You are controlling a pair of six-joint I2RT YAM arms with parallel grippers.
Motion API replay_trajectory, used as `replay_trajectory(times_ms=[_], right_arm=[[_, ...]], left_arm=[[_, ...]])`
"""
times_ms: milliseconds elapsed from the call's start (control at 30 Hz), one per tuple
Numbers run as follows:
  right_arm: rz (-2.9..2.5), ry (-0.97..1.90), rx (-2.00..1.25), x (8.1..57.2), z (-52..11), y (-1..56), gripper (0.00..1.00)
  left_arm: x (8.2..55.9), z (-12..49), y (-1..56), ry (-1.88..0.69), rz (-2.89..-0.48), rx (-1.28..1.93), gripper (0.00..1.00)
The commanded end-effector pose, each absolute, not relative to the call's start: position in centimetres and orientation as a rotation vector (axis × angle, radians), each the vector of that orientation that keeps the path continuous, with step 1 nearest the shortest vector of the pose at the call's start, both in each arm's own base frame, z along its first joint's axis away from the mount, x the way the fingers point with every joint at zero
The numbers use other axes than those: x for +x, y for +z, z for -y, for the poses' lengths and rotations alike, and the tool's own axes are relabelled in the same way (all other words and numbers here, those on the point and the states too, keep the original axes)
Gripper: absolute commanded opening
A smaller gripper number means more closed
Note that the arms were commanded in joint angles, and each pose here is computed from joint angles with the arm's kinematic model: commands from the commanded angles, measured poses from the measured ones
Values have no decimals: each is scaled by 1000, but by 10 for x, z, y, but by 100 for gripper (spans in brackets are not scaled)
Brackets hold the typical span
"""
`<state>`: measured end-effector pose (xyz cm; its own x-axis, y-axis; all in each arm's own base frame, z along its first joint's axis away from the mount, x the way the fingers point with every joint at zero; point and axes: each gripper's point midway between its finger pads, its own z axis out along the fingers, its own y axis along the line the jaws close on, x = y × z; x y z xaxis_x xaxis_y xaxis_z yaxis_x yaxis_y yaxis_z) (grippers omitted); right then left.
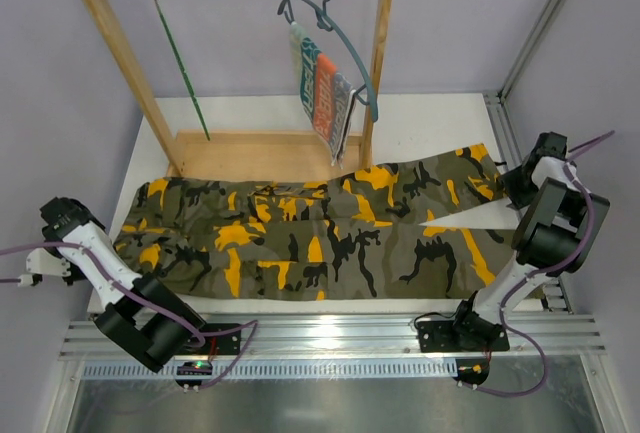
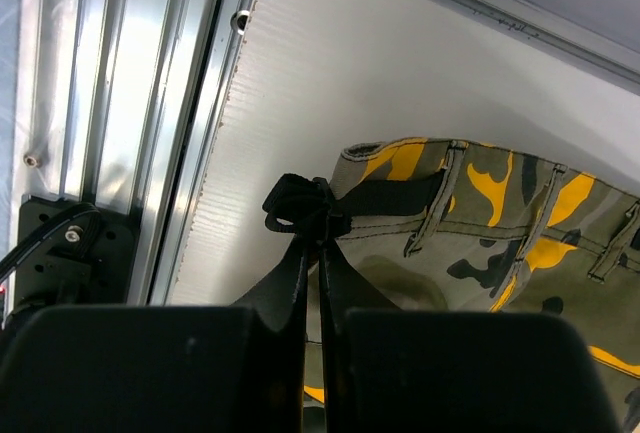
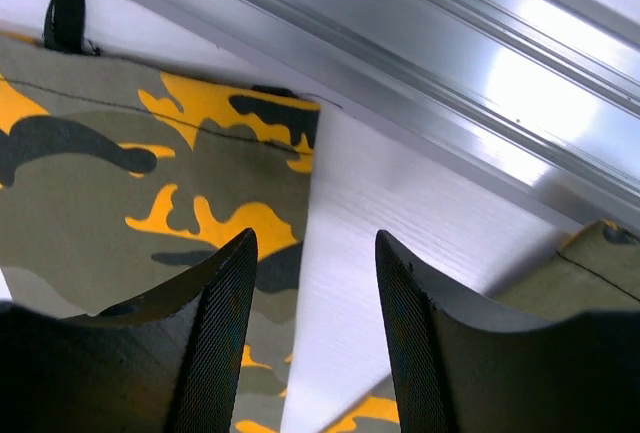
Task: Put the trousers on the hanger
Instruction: Fold the trousers
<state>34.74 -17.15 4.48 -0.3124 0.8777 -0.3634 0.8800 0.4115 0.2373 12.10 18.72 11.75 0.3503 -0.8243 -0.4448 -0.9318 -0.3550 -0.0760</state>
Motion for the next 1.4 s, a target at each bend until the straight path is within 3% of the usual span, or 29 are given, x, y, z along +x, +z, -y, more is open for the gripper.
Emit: replay_trajectory(times_ms=[0,300,567,767,1100,1367], right_arm=[[-2164,-101,1486,370,185,62,54],[-2211,-254,1552,368,196,38,52],[-2252,-314,1601,367,199,24,42],[-2243,-318,1589,369,201,25,4],[-2181,-567,1617,317,214,58,4],[-2185,-579,1685,284,210,38,4]], left_arm=[[125,-190,120,430,-1473,-2334,0],[129,-200,127,424,-1460,-2300,1],[128,-203,131,443,-1462,-2289,0],[128,-201,131,436,-1454,-2289,1],[126,-203,134,453,-1440,-2288,0],[125,-205,133,471,-1457,-2282,1]])
